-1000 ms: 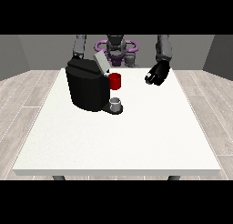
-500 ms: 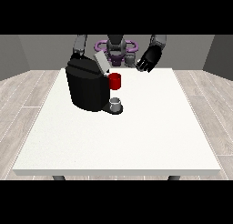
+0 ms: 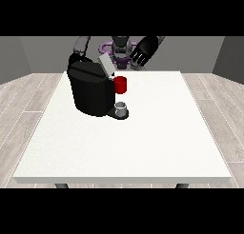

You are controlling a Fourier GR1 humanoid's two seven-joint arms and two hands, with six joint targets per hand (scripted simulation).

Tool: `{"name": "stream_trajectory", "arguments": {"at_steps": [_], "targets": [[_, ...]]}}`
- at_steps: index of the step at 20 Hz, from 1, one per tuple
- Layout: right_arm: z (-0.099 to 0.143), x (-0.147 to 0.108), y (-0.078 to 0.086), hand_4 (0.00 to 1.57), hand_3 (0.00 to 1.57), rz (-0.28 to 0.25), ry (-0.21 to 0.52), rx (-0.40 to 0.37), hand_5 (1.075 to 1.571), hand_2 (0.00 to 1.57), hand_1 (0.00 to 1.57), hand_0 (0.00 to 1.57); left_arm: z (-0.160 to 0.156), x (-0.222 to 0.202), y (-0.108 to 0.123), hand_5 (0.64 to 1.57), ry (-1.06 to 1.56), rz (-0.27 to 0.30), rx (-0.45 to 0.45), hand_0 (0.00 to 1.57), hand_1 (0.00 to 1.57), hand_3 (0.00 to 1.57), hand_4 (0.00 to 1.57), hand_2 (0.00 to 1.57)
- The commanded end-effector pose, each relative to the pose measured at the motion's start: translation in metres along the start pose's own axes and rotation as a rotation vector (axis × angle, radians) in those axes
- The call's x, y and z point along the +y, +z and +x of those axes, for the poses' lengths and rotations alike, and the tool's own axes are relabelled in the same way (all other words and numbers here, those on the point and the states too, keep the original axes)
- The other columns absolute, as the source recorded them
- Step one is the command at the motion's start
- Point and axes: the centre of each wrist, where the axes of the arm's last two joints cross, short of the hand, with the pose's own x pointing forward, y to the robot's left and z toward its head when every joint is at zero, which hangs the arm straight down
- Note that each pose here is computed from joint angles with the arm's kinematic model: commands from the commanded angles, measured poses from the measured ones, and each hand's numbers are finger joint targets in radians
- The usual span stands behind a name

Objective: Insert the coffee pod into the coffee machine and close the lid

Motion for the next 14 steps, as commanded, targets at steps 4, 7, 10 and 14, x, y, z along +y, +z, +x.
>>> {"name": "stream_trajectory", "arguments": {"at_steps": [4,7,10,14], "targets": [[0.030,-0.013,-0.016,0.00,0.00,0.005,0.021,-0.094,1.571,0.00,0.00,0.00,0.026,0.051,0.003,1.571,0.011,0.083,0.005,1.22,1.22,1.26,0.47,1.27],[0.035,-0.023,-0.016,0.27,0.00,-0.002,-0.005,-0.101,1.571,0.00,0.00,0.00,0.016,0.059,0.009,1.571,-0.025,0.131,0.030,1.20,1.20,1.26,0.49,1.27],[0.062,-0.002,-0.021,0.19,0.00,-0.011,-0.006,-0.148,1.571,0.00,0.00,0.00,0.022,0.071,0.010,1.571,-0.045,0.158,0.021,1.22,1.22,1.24,0.48,1.29],[0.047,-0.024,-0.030,0.00,0.00,-0.041,0.015,-0.184,1.571,0.00,0.00,0.00,0.054,0.102,0.015,1.571,-0.050,0.177,-0.048,1.29,1.29,1.26,0.48,1.32]]}}
